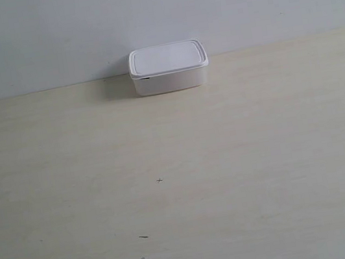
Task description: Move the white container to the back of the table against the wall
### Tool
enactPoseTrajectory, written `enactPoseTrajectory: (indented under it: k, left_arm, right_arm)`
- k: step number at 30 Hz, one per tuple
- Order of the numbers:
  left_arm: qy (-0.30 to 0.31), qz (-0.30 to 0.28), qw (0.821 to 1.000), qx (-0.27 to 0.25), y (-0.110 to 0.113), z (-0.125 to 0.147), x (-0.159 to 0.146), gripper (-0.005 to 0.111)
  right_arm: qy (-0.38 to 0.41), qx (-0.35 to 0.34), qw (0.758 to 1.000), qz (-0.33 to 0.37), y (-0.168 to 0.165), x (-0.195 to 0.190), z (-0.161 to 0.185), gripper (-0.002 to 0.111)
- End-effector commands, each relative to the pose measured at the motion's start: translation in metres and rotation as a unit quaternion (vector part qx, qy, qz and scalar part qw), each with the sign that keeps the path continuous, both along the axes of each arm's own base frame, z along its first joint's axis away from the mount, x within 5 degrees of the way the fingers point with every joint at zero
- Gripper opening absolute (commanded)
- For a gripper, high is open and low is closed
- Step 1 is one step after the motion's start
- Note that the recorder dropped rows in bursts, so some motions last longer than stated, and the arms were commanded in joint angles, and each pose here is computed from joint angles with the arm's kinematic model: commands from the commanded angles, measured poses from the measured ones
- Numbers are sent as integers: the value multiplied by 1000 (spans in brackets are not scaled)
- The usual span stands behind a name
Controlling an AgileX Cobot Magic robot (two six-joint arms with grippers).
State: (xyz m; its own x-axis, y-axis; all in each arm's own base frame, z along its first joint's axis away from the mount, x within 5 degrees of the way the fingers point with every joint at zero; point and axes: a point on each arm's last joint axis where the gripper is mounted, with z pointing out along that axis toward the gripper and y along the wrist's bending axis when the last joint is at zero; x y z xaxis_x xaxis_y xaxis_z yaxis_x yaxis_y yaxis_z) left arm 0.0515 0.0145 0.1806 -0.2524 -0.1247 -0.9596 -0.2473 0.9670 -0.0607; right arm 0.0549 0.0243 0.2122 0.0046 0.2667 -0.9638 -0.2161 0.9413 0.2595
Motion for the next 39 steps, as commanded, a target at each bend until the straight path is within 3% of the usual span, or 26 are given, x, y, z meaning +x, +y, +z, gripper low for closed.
enactPoseTrajectory:
  k: [1, 15, 18, 24, 31, 39]
  left_arm:
    - [-4, 0, 1000, 3, 0, 0, 0, 0]
    - [-4, 0, 1000, 3, 0, 0, 0, 0]
    - [-4, 0, 1000, 3, 0, 0, 0, 0]
    - [-4, 0, 1000, 3, 0, 0, 0, 0]
    - [-4, 0, 1000, 3, 0, 0, 0, 0]
    - [-4, 0, 1000, 3, 0, 0, 0, 0]
  right_arm:
    - [1, -8, 1000, -4, -1, 0, -2, 0]
    - [1, -20, 1000, -8, -1, 0, -2, 0]
    - [3, -69, 997, -31, -5, 1, -4, 0]
    - [7, -100, 991, -86, -15, 2, -5, 0]
    - [74, -13, 986, -150, -27, 1, -15, 0]
    - [119, -70, 973, -183, -34, -1, -23, 0]
